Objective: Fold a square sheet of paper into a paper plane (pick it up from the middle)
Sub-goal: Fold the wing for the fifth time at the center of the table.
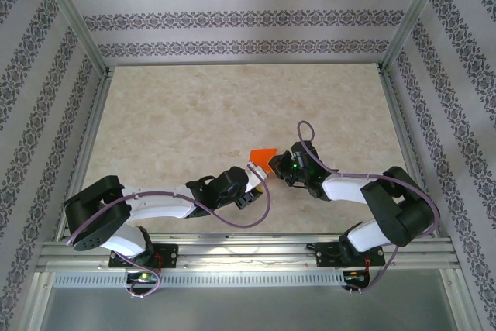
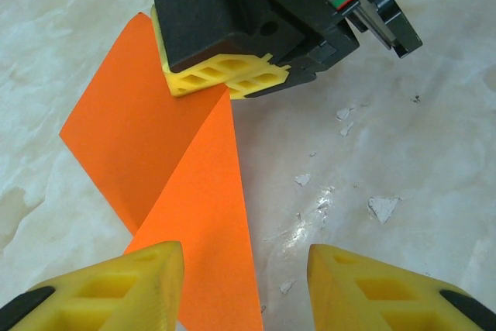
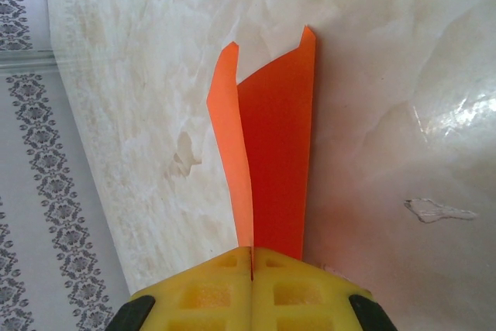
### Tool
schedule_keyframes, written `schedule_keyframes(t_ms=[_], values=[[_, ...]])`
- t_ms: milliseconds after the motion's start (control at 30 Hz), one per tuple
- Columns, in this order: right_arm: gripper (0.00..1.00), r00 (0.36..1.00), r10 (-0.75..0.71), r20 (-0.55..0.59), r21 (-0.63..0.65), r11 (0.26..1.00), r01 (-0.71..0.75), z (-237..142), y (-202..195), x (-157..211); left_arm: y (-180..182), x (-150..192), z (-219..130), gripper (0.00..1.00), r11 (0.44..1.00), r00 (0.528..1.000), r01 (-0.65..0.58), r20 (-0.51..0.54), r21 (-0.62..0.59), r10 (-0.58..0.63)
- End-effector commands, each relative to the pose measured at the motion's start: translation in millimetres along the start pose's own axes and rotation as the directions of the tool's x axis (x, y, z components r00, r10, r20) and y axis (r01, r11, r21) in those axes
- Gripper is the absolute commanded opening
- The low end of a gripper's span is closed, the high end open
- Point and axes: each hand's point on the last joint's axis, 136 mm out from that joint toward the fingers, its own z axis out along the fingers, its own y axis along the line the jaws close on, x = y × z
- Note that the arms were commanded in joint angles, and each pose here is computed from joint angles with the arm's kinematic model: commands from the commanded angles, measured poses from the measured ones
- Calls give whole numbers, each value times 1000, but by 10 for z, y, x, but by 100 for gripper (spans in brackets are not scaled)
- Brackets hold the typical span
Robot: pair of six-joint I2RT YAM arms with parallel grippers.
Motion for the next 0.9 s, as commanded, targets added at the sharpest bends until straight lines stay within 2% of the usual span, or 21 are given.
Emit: schedule_keyframes(t_ms=[0,167,433,533,633,867], values=[[0,1000,-23,2,-24,999,23,13,115,1,-18,127,16,47,997,996,-81,-32,-1,81],[0,1000,-17,-1,-25,1000,17,17,106,7,-78,131,33,49,989,990,-144,16,25,143],[0,1000,-17,-8,-19,1000,17,25,89,17,-231,123,162,51,983,985,-172,6,67,172],[0,1000,-16,-10,-21,1000,16,24,92,21,-161,105,221,51,986,986,-165,-1,2,165],[0,1000,-17,-7,-23,1000,17,17,95,20,-19,52,268,51,982,989,-144,-1,-121,145],[0,1000,-9,-9,-23,1000,8,19,91,22,-11,69,380,47,971,991,-136,-10,-196,137]])
